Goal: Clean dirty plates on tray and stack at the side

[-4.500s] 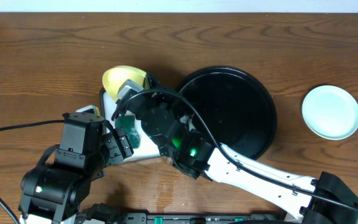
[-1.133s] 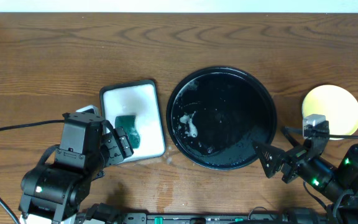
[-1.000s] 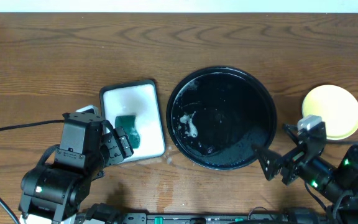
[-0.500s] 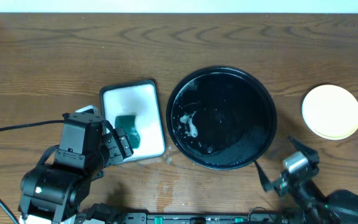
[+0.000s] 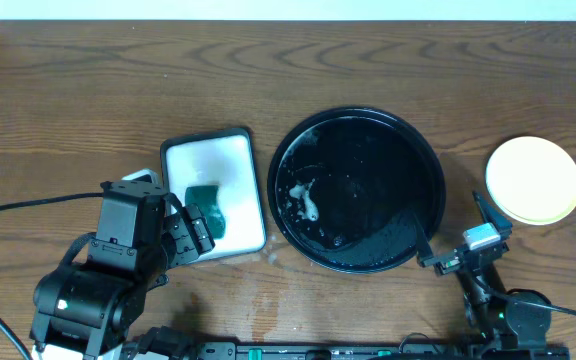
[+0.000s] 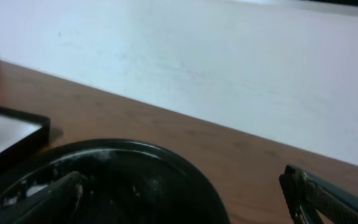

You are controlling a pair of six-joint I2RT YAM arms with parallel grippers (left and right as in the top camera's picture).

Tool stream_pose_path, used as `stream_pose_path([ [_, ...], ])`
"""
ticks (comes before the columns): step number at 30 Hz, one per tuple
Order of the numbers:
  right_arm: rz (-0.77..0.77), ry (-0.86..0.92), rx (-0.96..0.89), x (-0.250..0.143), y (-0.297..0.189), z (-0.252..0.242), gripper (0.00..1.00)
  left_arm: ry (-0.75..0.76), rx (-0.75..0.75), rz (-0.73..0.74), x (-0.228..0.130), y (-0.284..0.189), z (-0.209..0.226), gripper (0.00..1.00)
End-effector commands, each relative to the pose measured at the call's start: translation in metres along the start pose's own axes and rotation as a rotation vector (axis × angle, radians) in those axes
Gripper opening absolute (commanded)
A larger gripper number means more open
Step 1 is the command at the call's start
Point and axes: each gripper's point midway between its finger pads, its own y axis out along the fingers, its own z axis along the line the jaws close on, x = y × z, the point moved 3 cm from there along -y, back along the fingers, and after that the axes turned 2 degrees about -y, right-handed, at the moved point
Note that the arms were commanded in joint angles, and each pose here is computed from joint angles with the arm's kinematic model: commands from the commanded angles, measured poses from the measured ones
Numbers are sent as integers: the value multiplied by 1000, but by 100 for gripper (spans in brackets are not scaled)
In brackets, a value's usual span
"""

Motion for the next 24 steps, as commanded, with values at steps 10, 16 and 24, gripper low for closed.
stream_pose_path([
  [10, 67, 115, -64, -27, 2, -6, 99, 9, -5, -12, 3, -4, -1, 88],
  [16, 104, 125, -59, -35, 1, -4, 99, 9, -5, -12, 3, -4, -1, 88],
  [24, 104, 125, -59, -35, 1, -4, 99, 9, -5, -12, 3, -4, -1, 88],
])
